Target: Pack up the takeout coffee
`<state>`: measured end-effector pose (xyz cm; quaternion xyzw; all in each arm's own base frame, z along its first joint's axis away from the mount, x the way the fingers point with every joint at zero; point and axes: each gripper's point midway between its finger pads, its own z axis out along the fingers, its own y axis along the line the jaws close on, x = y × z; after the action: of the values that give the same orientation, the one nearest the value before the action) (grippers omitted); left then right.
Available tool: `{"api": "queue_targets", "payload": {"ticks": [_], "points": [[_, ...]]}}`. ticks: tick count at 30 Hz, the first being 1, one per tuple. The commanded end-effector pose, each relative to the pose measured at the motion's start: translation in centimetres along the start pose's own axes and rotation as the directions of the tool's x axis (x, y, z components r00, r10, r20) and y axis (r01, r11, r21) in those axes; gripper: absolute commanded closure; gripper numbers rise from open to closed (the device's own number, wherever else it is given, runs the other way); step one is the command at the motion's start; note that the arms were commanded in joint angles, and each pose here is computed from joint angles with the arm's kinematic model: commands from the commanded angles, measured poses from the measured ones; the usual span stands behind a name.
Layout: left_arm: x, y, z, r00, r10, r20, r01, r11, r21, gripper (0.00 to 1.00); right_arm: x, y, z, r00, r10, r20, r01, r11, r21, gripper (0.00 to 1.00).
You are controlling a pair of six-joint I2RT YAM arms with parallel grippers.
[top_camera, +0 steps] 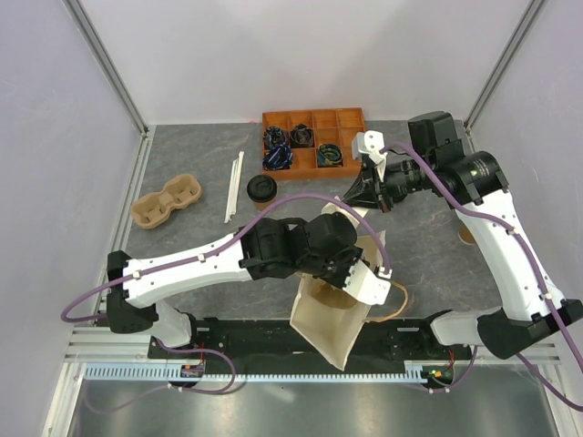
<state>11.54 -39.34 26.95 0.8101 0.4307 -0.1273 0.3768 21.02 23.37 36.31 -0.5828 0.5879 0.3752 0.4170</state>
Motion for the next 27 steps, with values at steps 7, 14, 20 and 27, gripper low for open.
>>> {"api": "queue_targets", "payload": {"ticks": [7, 14, 20, 27], "points": [[0.7, -0.3, 0.6, 1.000, -0.024, -0.018, 0.023, 0.999, -0.030, 0.98, -3.9, 2.9, -0.4, 0.980, -0.170, 0.103, 0.173, 0.984, -0.028, 1.00], [1.1, -0.7, 1.6, 1.000, -0.022, -0.001, 0.022, 0.999, -0.043, 0.97, -4.8, 3.9, -0.2, 0.972, -0.193, 0.134, 0.199, 0.979, -0.032, 1.00], [1.3, -0.5, 2.1, 1.000, -0.022, -0.005, 0.021, 0.998, -0.056, 0.96, -4.7, 4.0, 0.3, 0.975, -0.178, 0.136, 0.186, 0.982, -0.045, 1.00], [1.5, 0.4, 1.6, 0.999, -0.027, -0.020, 0.025, 0.994, -0.103, 0.73, -4.4, 3.9, 0.5, 0.979, -0.154, 0.130, 0.162, 0.986, -0.050, 1.00]]}}
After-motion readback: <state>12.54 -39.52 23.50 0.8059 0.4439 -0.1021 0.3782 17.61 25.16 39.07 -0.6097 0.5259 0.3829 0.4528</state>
